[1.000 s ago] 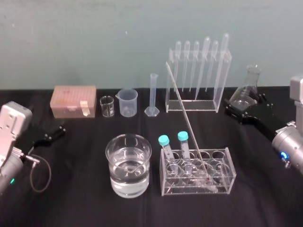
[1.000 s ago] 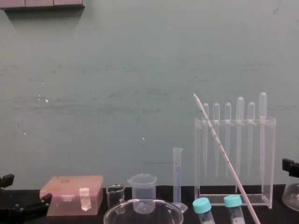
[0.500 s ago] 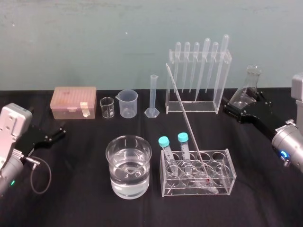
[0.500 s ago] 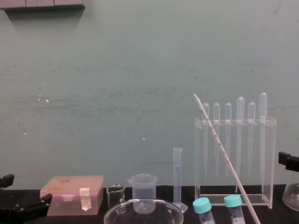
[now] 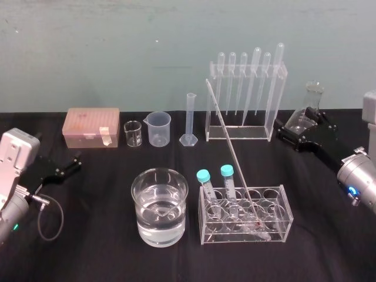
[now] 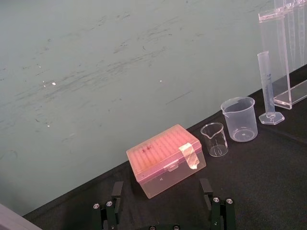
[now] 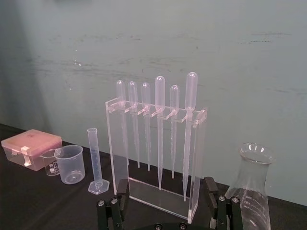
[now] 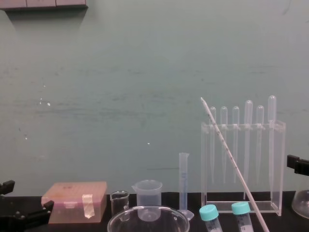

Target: Hold the thermometer with one hand and immerse one end into the beaker, then reinsert it into the test tube rack.

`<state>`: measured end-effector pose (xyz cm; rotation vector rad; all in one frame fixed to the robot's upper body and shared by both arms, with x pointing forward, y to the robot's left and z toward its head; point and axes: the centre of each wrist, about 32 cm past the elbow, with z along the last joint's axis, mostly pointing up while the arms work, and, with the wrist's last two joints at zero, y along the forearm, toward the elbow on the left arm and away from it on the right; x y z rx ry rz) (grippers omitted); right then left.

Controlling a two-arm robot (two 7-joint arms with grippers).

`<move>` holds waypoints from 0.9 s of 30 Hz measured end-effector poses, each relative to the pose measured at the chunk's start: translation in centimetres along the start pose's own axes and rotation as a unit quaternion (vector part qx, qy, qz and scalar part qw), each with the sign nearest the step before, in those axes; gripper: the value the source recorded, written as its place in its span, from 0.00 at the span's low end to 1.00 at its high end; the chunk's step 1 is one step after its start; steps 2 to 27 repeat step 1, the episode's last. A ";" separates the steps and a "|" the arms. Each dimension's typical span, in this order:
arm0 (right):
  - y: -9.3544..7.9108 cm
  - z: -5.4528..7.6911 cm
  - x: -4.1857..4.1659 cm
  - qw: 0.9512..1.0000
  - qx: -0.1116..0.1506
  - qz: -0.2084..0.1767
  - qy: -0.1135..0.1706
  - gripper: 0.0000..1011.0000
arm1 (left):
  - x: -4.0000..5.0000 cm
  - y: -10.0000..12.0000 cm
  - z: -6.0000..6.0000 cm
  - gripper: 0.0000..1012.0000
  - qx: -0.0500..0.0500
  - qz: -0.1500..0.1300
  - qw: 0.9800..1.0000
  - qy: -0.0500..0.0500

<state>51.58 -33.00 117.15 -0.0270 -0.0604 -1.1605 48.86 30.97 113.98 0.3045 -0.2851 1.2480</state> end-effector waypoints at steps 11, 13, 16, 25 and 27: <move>0.0 0.0 0.00 1.000 0.000 0.000 0.000 0.99 | 0.00 0.0 0.0 1.00 0.000 0.000 1.000 0.000; 0.0 0.0 0.00 1.000 0.000 0.000 0.000 0.99 | 0.00 0.0 0.0 1.00 0.000 0.000 1.000 0.000; 0.0 0.0 0.00 1.000 0.000 0.000 0.000 0.99 | 0.00 0.0 0.0 1.00 0.000 0.000 1.000 0.000; 0.0 0.0 0.00 1.000 0.000 0.000 0.000 0.99 | 0.00 0.0 0.0 1.00 0.000 0.000 1.000 0.000; 0.0 0.0 0.00 1.000 0.000 0.000 0.000 0.99 | 0.00 0.0 0.0 1.00 0.000 0.000 1.000 0.000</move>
